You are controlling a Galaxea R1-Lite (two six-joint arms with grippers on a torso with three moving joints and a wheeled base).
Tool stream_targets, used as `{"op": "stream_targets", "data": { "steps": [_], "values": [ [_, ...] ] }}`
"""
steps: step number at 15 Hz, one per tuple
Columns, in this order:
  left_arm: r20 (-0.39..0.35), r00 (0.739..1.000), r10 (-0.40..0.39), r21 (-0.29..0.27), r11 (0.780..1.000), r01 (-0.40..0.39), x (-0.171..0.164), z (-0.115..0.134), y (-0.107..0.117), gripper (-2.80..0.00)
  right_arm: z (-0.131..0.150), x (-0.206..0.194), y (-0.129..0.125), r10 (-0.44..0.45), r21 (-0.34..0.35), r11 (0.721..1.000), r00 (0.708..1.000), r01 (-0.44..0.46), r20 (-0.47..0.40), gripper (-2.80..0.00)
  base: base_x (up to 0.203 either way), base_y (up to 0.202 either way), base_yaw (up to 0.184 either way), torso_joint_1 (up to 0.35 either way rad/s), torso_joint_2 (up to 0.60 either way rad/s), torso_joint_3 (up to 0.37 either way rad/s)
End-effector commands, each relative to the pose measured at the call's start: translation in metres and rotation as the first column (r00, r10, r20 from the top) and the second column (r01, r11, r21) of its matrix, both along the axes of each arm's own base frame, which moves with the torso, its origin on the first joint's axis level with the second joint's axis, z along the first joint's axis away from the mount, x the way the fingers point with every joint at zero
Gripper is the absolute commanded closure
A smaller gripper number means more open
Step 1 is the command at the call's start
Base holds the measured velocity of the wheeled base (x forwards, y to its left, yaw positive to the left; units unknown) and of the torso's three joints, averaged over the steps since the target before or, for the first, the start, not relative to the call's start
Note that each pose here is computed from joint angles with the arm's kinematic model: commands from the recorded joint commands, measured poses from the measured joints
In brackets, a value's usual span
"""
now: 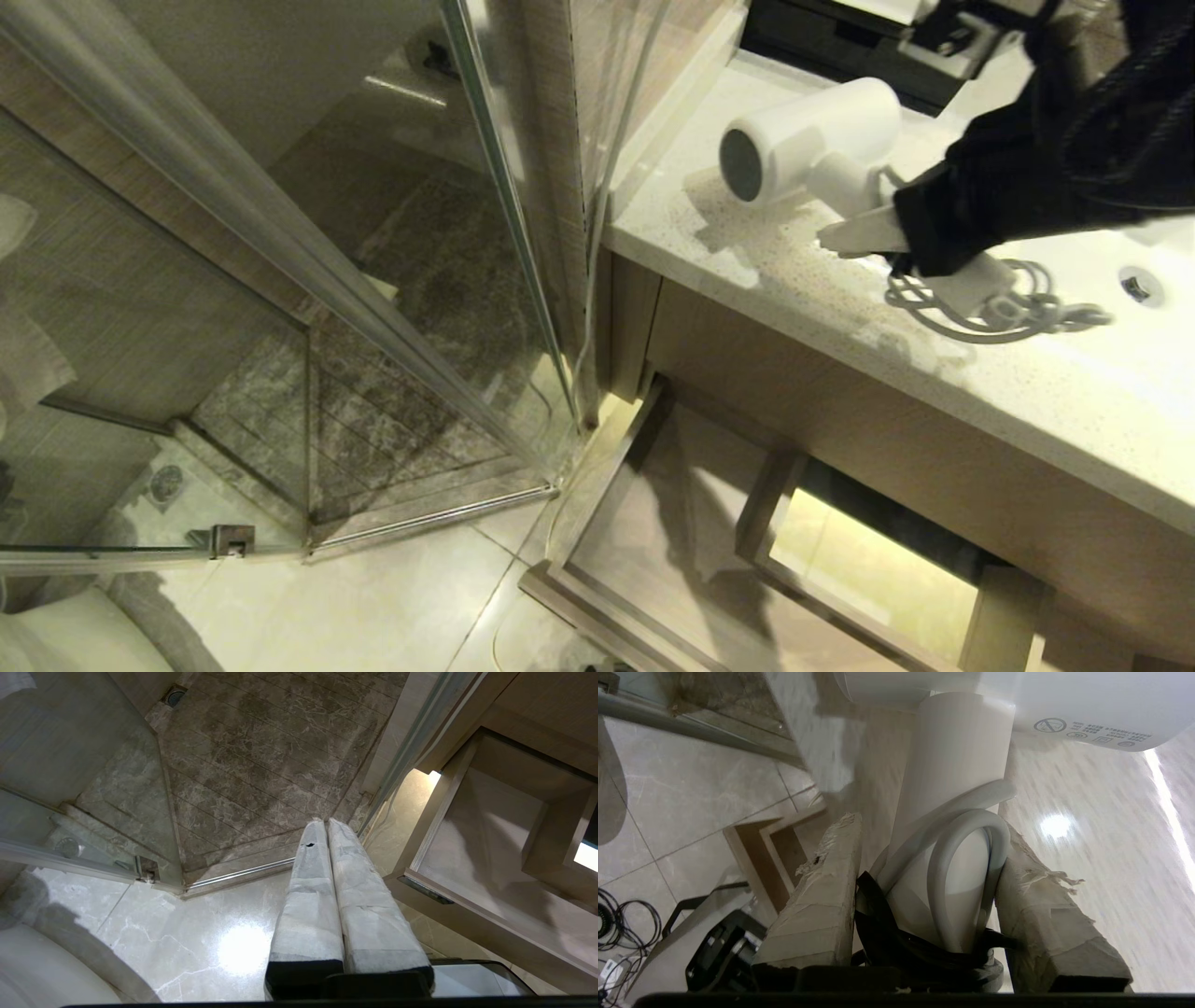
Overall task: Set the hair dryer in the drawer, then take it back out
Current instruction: Place it on the countertop
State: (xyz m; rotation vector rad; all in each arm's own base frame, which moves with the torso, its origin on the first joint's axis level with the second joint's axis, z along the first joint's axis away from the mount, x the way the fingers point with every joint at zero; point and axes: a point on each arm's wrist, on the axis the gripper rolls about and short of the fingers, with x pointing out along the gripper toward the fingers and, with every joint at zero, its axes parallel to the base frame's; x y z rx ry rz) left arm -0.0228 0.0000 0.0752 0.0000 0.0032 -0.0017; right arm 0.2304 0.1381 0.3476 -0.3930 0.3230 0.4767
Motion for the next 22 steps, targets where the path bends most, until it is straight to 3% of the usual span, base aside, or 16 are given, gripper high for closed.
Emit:
{"op": "stream_targets", "data": {
  "steps": [1,4,6,10,13,22],
  "values": [
    [-0.001,1.0,0.0,0.0,1.0,0.0,0.0,0.0,0.0,0.0,-0.018,0.04,0.024,0.0,-0.016,1.0,1.0,0.0,-0.004,0.0,0.0,0.0,0.0,0.0,0.0,0.0],
    [-0.001,1.0,0.0,0.0,1.0,0.0,0.0,0.0,0.0,0.0,-0.02,0.047,0.022,-0.026,-0.018,0.999,1.0,0.026,0.004,0.0,0.0,0.0,0.0,0.0,0.0,0.0],
    [-0.001,1.0,0.0,0.0,1.0,0.0,0.0,0.0,0.0,0.0,-0.018,0.055,0.018,-0.095,-0.002,0.995,0.993,0.095,0.063,0.0,0.0,0.0,0.0,0.0,0.0,0.0],
    [-0.001,1.0,0.0,0.0,1.0,0.0,0.0,0.0,0.0,0.0,-0.017,0.056,0.016,-0.101,-0.003,0.995,0.993,0.101,0.066,0.0,0.0,0.0,0.0,0.0,0.0,0.0],
    [-0.001,1.0,0.0,0.0,1.0,0.0,0.0,0.0,0.0,0.0,-0.012,0.069,-0.01,-0.185,-0.002,0.982,0.975,0.187,0.123,0.0,0.0,0.0,0.0,0.0,0.0,0.0],
    [-0.001,1.0,0.0,0.0,1.0,0.0,0.0,0.0,0.0,0.0,-0.001,0.045,-0.023,-0.184,0.002,0.983,0.974,0.186,0.136,0.0,0.0,0.0,0.0,0.0,0.0,0.0]
  ]
}}
